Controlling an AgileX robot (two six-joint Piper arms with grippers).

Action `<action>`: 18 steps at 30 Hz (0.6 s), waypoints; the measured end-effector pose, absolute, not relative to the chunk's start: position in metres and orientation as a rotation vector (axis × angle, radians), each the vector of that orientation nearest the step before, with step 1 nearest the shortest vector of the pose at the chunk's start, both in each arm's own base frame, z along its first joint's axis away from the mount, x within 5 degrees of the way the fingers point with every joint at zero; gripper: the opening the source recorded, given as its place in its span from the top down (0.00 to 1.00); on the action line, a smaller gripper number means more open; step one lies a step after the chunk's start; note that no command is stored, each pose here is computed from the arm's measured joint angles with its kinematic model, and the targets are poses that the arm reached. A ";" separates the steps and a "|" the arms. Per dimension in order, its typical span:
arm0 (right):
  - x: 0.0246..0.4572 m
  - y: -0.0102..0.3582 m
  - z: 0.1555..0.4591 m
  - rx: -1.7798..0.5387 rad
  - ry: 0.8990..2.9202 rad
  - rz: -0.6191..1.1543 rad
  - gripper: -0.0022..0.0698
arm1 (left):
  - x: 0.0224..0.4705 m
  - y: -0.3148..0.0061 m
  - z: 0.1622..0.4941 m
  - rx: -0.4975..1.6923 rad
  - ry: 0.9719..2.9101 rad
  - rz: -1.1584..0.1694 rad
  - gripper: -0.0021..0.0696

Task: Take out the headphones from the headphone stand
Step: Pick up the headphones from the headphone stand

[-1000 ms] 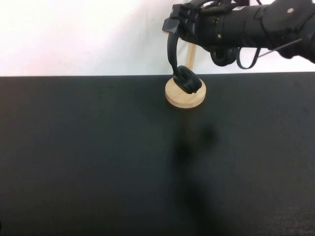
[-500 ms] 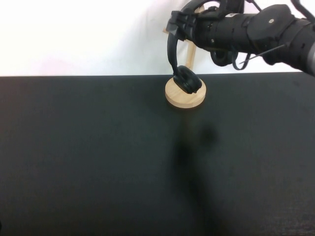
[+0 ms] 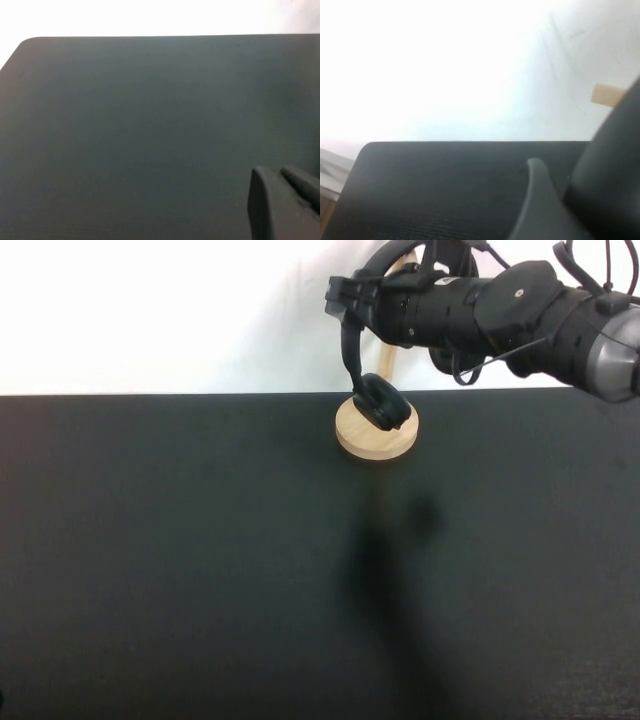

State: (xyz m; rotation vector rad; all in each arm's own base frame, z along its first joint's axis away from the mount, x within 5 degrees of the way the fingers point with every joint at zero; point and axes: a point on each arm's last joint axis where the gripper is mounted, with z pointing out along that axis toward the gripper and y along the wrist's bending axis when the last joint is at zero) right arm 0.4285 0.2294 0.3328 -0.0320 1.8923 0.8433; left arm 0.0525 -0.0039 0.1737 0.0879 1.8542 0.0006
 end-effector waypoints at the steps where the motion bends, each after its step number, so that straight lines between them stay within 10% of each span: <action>1: 0.428 0.229 0.333 -0.032 1.892 0.843 0.63 | 0.053 -0.004 0.174 0.088 1.854 0.001 0.97; 11: 0.421 0.229 0.343 -0.094 1.892 0.839 0.98 | 0.053 -0.004 0.174 0.088 1.854 0.001 0.97; 18: 0.415 0.229 0.350 -0.127 1.905 0.857 0.97 | 0.053 -0.004 0.174 0.088 1.854 0.001 0.97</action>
